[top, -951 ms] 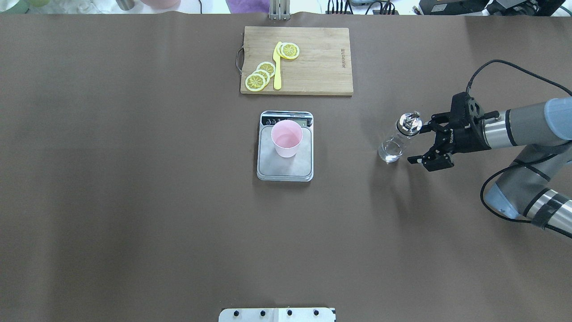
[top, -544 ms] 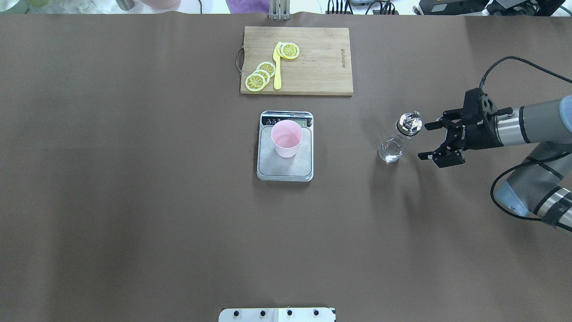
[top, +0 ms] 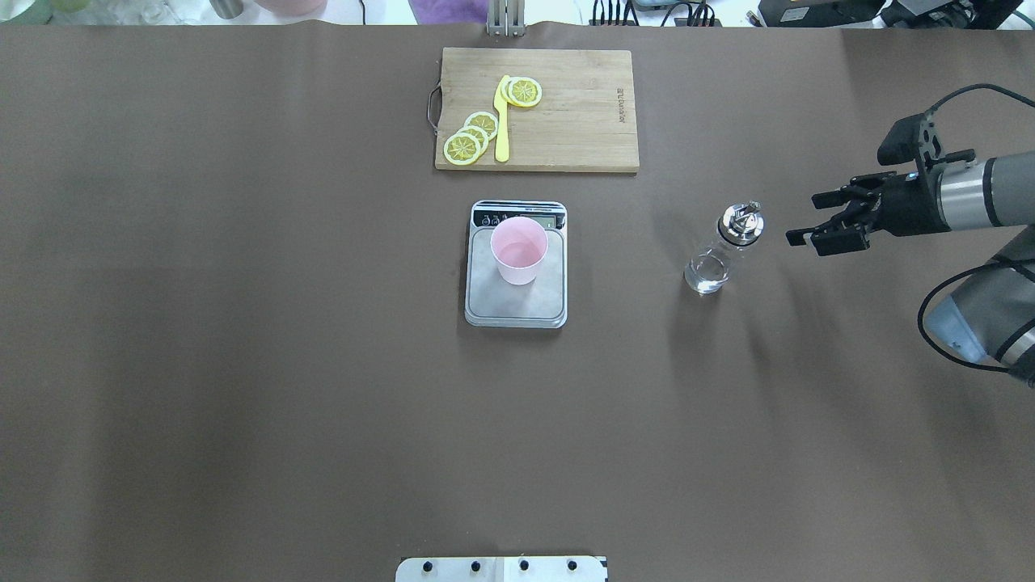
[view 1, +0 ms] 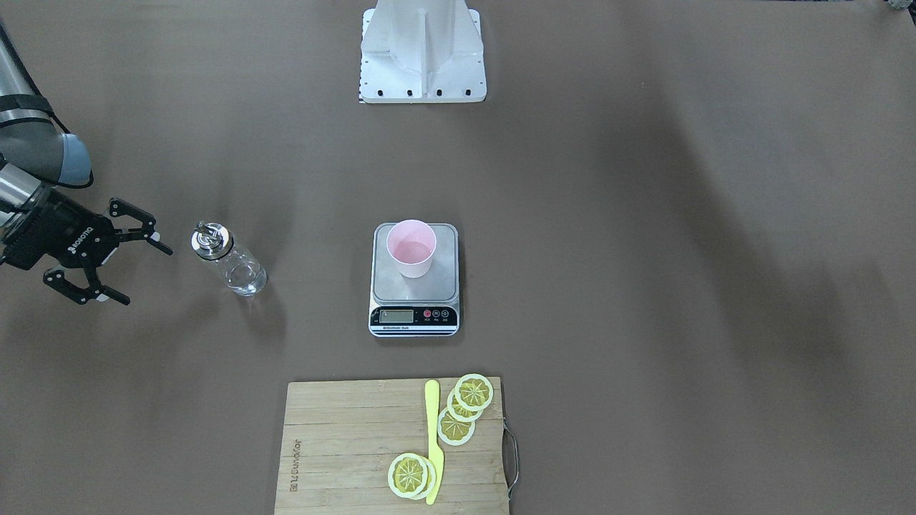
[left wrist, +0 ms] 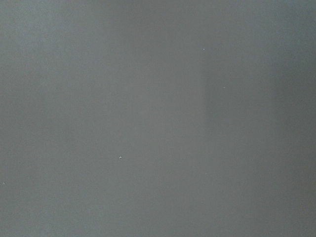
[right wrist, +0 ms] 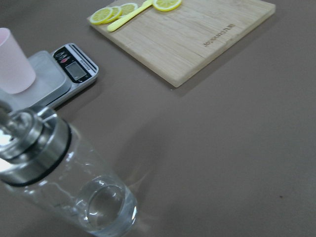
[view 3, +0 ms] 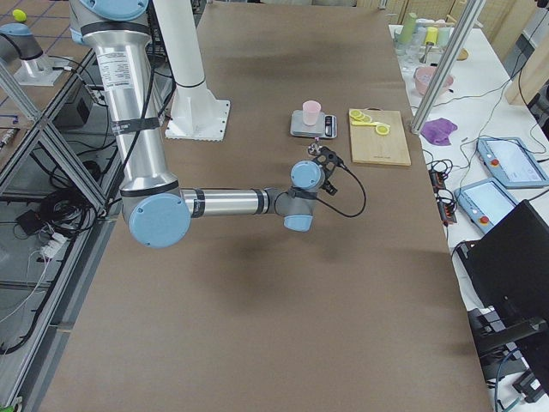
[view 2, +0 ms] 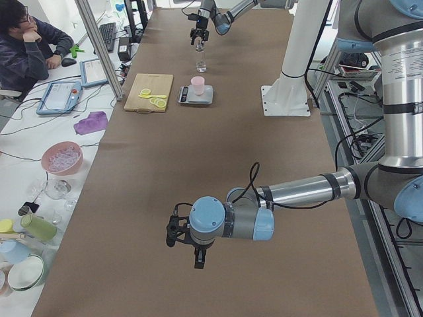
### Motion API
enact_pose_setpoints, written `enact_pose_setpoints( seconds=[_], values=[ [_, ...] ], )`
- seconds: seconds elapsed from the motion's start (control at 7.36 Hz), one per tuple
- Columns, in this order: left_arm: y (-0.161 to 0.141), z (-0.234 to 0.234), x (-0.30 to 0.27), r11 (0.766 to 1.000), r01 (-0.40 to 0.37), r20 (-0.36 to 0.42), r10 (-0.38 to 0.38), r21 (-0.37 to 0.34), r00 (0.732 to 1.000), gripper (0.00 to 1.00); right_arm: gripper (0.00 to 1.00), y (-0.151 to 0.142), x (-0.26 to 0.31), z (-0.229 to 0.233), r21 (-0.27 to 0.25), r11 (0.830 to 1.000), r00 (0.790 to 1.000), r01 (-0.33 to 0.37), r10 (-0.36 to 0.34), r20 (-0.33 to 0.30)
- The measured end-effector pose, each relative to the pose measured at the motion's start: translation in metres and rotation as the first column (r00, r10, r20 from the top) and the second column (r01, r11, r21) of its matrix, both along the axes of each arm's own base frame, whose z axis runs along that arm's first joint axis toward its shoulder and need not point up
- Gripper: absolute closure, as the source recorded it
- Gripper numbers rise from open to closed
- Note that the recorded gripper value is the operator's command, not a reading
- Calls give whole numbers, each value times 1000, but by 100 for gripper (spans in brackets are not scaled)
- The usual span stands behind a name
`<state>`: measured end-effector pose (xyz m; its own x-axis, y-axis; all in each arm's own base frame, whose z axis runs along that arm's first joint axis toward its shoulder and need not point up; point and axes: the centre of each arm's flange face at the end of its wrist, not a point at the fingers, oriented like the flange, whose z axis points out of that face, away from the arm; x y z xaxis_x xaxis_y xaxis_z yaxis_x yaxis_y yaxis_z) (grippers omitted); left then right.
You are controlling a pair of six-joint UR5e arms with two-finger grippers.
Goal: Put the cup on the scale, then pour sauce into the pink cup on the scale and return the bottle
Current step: 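Open the right gripper and withdraw it away from the sauce bottle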
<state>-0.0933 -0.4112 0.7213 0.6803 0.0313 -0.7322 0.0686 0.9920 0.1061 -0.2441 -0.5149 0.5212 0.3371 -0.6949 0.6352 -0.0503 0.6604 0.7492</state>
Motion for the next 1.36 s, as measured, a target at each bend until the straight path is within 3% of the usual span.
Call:
enact_pose_setpoints(
  seconds=[0.14,0.27,0.54,0.82,0.95,1.22,1.36],
  values=[
    [-2,-2,0,1000,2,1,-2,2,1000,2,0,-18,13,2,-106,993,999,-47,44,-31],
    [-4,-7,-1,1000,14,0,-14,-7,1000,2,0,-36,24,1,-204,974,994,-95,83,-66],
    [-9,-23,-1,991,106,-6,-107,-82,994,2,0,-61,49,7,-317,933,982,-171,134,-134],
    [-18,-57,10,971,174,-7,-178,-163,984,2,0,-73,76,18,-375,900,969,-223,164,-183],
    [-21,-84,17,964,184,11,-185,-193,983,2,0,-76,90,26,-383,891,963,-244,175,-207],
    [-23,-128,27,962,171,49,-164,-214,985,2,0,-85,121,42,-387,881,943,-274,166,-289],
    [-23,-136,32,972,136,54,-128,-193,990,2,0,-90,136,51,-385,882,928,-272,135,-347]
  ],
)
